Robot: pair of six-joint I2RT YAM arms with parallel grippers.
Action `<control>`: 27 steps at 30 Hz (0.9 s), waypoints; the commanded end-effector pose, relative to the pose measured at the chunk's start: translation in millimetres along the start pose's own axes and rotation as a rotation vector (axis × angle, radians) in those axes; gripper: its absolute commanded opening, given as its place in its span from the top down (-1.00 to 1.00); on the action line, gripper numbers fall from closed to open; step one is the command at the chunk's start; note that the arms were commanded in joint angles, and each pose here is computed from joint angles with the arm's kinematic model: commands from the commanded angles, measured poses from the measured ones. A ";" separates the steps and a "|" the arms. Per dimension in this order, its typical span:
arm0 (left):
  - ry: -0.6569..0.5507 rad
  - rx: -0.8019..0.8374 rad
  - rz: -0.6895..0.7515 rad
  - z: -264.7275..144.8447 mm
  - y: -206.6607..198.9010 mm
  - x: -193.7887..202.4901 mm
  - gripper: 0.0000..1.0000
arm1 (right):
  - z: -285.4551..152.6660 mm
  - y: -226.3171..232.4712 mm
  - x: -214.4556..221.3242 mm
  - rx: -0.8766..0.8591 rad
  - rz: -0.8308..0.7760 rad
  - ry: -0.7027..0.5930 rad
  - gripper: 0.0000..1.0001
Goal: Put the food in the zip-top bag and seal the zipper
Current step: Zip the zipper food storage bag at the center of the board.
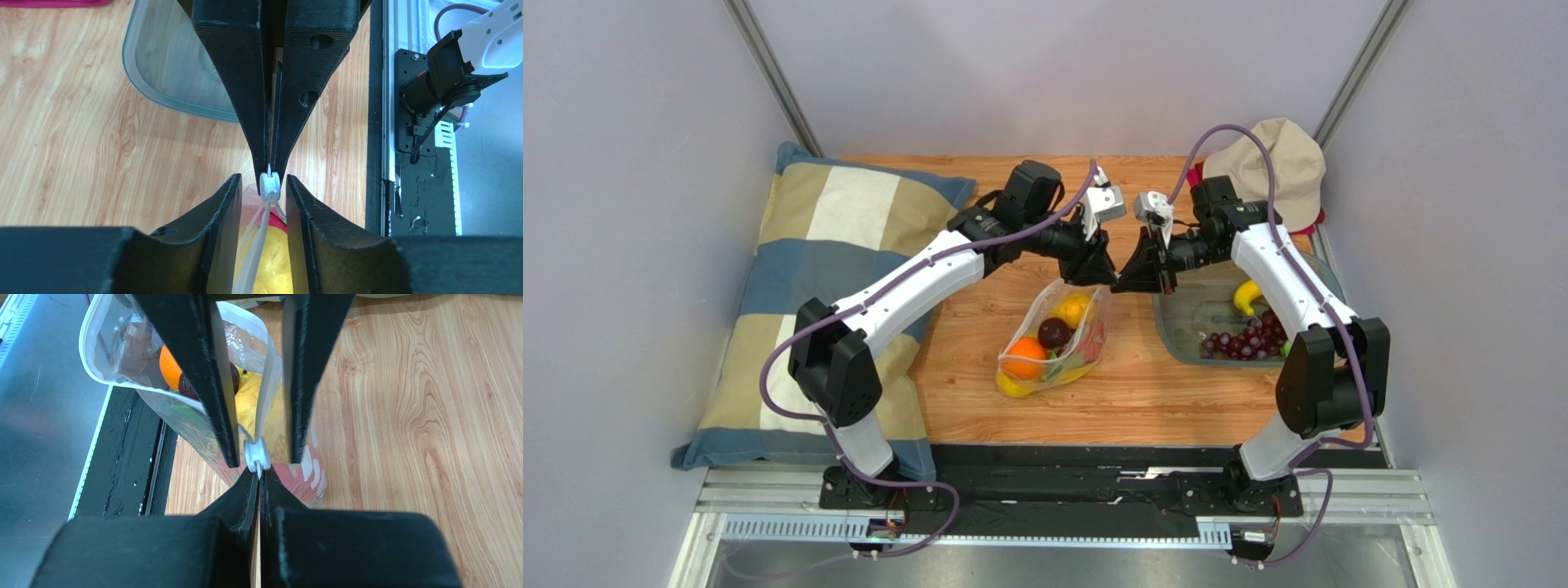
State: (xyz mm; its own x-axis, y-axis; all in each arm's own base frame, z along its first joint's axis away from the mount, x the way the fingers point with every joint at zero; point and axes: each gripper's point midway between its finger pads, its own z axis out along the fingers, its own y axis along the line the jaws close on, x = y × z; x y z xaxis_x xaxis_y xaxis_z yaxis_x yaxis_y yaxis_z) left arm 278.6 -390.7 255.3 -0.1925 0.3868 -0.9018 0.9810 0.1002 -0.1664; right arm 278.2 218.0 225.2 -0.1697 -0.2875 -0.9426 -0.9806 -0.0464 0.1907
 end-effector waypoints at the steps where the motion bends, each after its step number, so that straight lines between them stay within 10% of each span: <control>1: -0.014 0.022 -0.005 6.1 -2.4 -3.0 0.41 | 1.4 1.5 -17.8 -0.022 -0.046 -0.040 1.00; 7: 0.038 0.018 -0.002 -2.1 -8.5 9.2 0.81 | -3.2 -4.3 -17.3 -0.005 -0.013 -0.042 1.00; 27: 0.151 -0.031 -0.054 -54.0 -20.4 42.4 0.83 | -29.2 -19.8 -14.0 0.080 0.040 -0.062 1.00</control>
State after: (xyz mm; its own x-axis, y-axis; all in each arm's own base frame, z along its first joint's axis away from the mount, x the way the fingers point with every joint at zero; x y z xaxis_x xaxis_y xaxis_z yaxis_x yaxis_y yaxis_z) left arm 270.2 -354.8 236.8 -0.2458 0.4667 -0.8496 0.9686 0.1528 -0.1963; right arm 287.1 207.0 221.5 -0.2613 -0.2735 -0.9257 -0.9627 0.0038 0.2707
